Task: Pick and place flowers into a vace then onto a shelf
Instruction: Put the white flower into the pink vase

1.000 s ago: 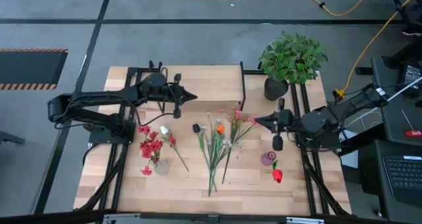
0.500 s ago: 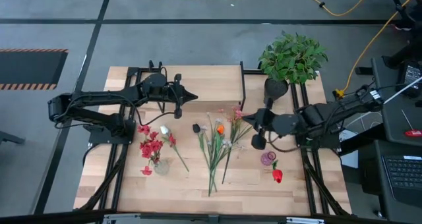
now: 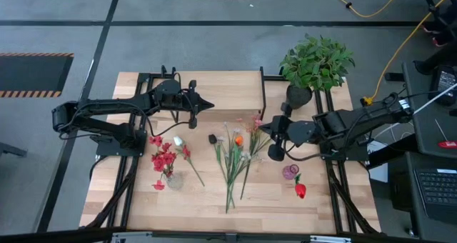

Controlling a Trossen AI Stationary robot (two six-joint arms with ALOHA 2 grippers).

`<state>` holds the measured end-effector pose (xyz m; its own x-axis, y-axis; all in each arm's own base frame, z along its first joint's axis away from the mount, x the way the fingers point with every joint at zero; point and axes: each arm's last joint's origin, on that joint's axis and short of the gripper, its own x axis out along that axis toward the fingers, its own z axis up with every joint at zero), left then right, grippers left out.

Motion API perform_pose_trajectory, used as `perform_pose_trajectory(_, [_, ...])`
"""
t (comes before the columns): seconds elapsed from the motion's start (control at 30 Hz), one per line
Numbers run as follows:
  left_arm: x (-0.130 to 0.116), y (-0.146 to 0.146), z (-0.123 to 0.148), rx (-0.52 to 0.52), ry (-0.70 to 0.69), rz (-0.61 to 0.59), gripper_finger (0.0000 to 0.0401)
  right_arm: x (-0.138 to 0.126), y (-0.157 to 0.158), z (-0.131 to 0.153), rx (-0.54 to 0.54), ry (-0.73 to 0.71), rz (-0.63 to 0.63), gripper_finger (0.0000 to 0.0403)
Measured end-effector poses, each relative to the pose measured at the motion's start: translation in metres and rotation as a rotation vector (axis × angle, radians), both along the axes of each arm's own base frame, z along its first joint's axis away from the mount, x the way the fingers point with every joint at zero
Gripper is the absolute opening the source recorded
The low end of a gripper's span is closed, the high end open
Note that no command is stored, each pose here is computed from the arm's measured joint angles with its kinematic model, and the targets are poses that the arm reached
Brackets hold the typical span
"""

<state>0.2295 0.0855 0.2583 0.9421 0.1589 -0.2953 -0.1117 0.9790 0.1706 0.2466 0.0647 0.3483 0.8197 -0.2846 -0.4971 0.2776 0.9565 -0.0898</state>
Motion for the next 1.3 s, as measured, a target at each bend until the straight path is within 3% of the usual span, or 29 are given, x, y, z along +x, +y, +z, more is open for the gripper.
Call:
perform_pose_trajectory(0.47, [0.000,-0.006,-0.004,0.125,0.065,-0.071,0.0005,-0.014,-0.009,0.003,-0.020,0.055,0.021,0.0008])
perform_pose_trajectory(0.97, [0.002,-0.013,-0.007,0.121,0.093,-0.097,0.0008,-0.015,-0.009,0.002,-0.020,0.071,0.016,0.0008])
perform_pose_trajectory(1.13, [0.001,-0.013,-0.008,0.124,0.102,-0.098,0.0038,-0.015,-0.009,0.002,0.003,0.063,0.001,0.0008])
perform_pose_trajectory(1.3, [0.001,-0.013,-0.008,0.222,0.116,-0.130,0.0090,-0.015,-0.009,0.002,0.003,0.063,0.001,0.0008])
